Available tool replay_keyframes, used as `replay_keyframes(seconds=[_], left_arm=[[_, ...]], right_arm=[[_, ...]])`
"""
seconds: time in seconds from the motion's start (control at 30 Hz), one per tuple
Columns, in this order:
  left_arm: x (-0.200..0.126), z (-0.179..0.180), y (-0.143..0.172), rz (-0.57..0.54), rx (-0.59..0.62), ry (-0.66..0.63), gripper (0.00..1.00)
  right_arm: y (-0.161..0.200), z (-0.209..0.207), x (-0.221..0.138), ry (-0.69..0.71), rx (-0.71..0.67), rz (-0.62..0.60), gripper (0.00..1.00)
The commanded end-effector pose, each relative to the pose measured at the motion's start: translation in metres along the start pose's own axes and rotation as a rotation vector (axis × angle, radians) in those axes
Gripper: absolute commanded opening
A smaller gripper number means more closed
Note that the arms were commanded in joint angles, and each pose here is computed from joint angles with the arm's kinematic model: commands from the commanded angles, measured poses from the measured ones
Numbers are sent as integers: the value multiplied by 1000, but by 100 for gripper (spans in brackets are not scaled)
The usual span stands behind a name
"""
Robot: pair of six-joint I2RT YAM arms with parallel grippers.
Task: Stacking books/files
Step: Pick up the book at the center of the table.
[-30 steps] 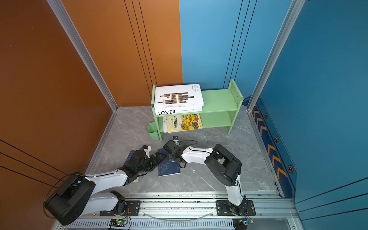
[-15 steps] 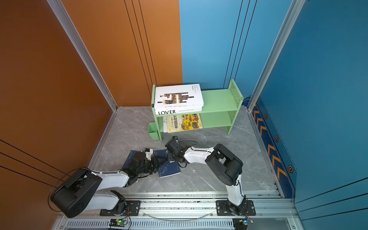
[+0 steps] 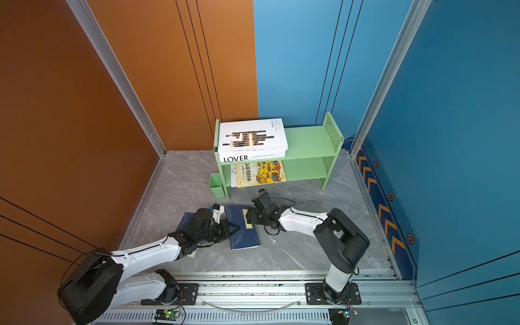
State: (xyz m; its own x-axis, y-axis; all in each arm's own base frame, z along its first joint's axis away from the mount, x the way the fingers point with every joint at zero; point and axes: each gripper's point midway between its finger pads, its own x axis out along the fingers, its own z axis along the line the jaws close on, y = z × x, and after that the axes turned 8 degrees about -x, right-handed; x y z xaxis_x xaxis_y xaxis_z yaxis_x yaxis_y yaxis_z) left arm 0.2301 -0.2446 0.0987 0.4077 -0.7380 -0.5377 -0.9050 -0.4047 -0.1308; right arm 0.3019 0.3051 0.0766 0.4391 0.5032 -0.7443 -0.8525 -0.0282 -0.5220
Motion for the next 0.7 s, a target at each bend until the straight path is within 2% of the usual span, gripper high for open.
replay_keyframes(seconds=[0.0,0.07,0.2,0.37,0.5,0.63,0.67], left_arm=[[-21,-27,6,26,161,-30,0],[-34,-45,8,25,214,-14,0],[-61,-102,9,-3,292,155,0],[-90,-176,7,-50,367,378,0],[-117,-240,-4,-137,442,537,0],[-133,-294,-25,-221,482,634,0],[-143,-315,-30,-252,492,693,0]], right_arm=[[-32,20,-40,-108,13,-105,77],[-50,24,-69,-129,6,-175,82],[-85,14,-130,-161,14,-342,94],[-112,1,-201,-300,102,-532,99],[-118,7,-254,-406,92,-666,100],[-122,15,-288,-461,71,-756,100],[-125,17,-296,-473,71,-773,100]])
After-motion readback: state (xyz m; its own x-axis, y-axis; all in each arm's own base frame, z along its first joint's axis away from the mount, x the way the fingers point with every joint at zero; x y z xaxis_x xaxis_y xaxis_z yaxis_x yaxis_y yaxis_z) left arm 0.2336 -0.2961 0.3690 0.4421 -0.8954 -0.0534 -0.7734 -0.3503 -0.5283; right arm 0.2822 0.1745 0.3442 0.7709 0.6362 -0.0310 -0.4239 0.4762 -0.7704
